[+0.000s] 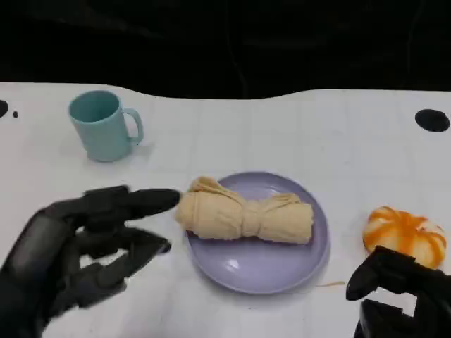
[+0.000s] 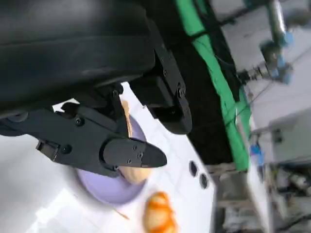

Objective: Grasp the towel on the left side of the plate with the left hand and place it into the plate.

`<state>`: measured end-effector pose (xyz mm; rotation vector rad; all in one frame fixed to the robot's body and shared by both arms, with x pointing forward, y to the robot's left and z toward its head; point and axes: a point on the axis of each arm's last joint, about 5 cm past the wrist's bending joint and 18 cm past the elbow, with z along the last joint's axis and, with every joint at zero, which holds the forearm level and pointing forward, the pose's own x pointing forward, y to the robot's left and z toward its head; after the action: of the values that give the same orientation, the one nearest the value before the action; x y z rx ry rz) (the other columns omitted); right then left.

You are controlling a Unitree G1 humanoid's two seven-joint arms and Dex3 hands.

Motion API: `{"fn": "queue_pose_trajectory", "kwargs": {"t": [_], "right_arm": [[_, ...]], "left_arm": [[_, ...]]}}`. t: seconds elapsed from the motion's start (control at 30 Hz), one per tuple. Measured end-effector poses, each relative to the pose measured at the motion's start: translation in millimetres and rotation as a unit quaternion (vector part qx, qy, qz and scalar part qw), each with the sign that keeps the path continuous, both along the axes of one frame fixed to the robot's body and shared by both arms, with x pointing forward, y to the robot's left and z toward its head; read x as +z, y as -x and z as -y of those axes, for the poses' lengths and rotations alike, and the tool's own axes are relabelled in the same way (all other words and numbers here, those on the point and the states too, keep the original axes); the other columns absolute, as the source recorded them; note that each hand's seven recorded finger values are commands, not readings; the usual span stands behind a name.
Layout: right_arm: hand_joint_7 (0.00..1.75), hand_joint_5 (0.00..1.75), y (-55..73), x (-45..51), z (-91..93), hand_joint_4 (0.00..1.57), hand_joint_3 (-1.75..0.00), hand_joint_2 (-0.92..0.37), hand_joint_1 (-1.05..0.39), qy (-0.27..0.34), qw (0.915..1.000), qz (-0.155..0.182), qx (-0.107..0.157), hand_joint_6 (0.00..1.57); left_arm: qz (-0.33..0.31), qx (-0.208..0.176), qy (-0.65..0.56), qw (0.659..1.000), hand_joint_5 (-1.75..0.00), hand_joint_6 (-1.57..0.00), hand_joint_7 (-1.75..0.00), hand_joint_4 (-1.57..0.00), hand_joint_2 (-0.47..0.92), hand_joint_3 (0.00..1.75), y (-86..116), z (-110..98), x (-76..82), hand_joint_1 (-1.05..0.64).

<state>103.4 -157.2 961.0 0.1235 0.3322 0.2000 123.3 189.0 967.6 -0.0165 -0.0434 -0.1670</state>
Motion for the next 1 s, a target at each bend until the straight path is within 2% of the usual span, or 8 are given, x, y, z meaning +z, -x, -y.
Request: {"fn": "queue_pose_trajectory", "kwargs": {"t": [0.03, 0.1, 0.17, 0.3, 0.37, 0.47, 0.67, 1.0], "right_arm": [[1.72, 1.75, -0.5, 0.3, -0.9, 0.76, -1.28, -0.58, -0.03, -0.001, 1.0000, 0.002, 0.003, 0.57], [1.71, 1.75, -1.7, 0.9, -1.5, 0.76, -1.29, -0.57, -0.03, -0.002, 1.0000, 0.005, 0.006, 0.58], [1.71, 1.75, -2.8, 1.1, -1.5, 0.76, -1.30, -0.56, -0.03, -0.004, 0.9999, 0.007, 0.008, 0.58], [1.71, 1.75, -4.6, -0.7, 0.9, 0.76, -1.32, -0.56, -0.03, -0.007, 0.9999, 0.007, 0.008, 0.57], [1.71, 1.75, -5.8, -1.7, 3.4, 0.76, -1.32, -0.55, -0.03, -0.008, 0.9999, 0.009, 0.010, 0.57], [1.71, 1.75, -7.7, -2.9, 6.3, 0.76, -1.33, -0.54, -0.04, -0.010, 0.9997, 0.015, 0.017, 0.57], [1.71, 1.75, -10.1, -5.1, 11.2, 0.76, -1.33, -0.54, -0.04, -0.009, 0.9997, 0.017, 0.016, 0.57], [1.70, 1.75, -11.5, -8.0, 10.8, 0.77, -1.33, -0.54, -0.03, -0.008, 0.9996, 0.013, 0.022, 0.58]], "left_arm": [[-0.018, 0.012, 0.022, 1.000, -1.35, -0.84, -0.82, -0.74, 0.73, 0.84, 5.0, 0.1, -1.7, -0.16], [-0.049, 0.026, 0.061, 0.997, -1.44, -0.77, -1.03, -0.72, 0.70, 0.94, 13.8, -1.3, -5.4, -0.13], [-0.069, 0.031, 0.086, 0.993, -1.50, -0.75, -1.13, -0.72, 0.70, 0.98, 20.0, -4.6, -8.6, -0.12], [-0.089, 0.016, 0.136, 0.987, -1.58, -0.73, -1.24, -0.72, 0.84, 0.73, 27.3, -11.2, -16.1, -0.14], [-0.100, 0.008, 0.162, 0.982, -1.61, -0.72, -1.29, -0.72, 0.86, 0.69, 27.5, -12.1, -21.2, -0.15], [-0.112, 0.004, 0.185, 0.976, -1.73, -0.66, -1.48, -0.67, 0.90, 0.65, 25.5, -12.8, -27.7, -0.18], [-0.105, -0.025, 0.224, 0.969, -1.70, -0.67, -1.41, -0.68, 0.88, 0.62, 13.8, -11.8, -30.6, -0.18], [-0.124, -0.065, 0.235, 0.962, -1.74, -0.69, -1.47, -0.70, 0.85, 0.62, 5.2, -9.0, -38.8, -0.21]]}}
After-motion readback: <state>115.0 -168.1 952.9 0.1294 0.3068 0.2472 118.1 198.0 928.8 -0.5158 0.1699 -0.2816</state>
